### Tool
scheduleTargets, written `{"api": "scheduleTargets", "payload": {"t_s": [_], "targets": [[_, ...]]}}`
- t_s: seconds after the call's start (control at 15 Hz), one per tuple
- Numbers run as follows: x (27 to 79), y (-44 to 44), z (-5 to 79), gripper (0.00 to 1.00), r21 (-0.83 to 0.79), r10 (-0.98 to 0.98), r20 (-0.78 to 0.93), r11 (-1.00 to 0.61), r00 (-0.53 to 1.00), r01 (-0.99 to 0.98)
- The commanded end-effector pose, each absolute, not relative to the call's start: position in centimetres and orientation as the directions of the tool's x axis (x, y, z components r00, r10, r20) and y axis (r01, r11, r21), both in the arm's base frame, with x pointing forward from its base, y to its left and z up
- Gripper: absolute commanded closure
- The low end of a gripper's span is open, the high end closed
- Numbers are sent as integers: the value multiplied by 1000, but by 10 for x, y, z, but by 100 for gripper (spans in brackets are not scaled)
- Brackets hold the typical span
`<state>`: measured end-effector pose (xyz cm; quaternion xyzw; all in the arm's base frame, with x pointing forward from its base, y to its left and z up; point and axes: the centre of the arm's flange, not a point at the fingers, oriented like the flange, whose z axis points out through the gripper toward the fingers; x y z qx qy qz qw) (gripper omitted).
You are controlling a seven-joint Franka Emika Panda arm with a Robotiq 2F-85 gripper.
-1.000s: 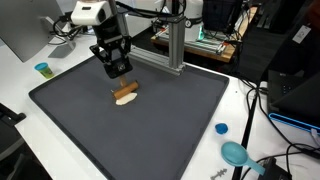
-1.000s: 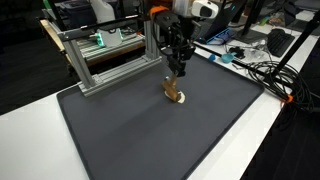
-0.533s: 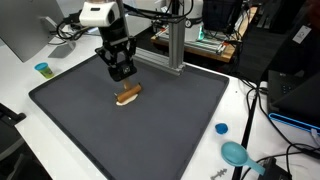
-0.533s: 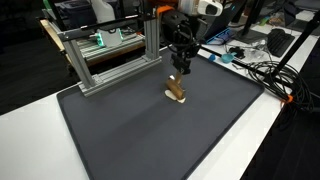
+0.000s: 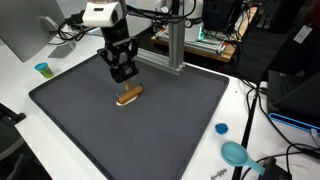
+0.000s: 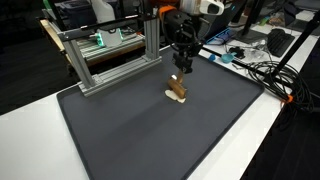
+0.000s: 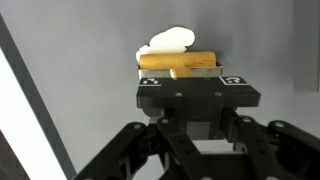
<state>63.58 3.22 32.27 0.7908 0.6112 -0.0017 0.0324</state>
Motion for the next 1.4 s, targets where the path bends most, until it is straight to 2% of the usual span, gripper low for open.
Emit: {"api": "scheduleTargets", "payload": {"t_s": [0.0, 0.4, 0.8, 1.33], "targets": [[620, 48, 302, 79, 24, 973, -10, -231, 232, 973], [620, 61, 304, 79, 36, 974, 7, -225, 224, 974], [628, 18, 352, 79, 84, 949, 53, -313, 309, 946], [631, 21, 324, 79, 41, 939, 8, -344, 344, 938]]}}
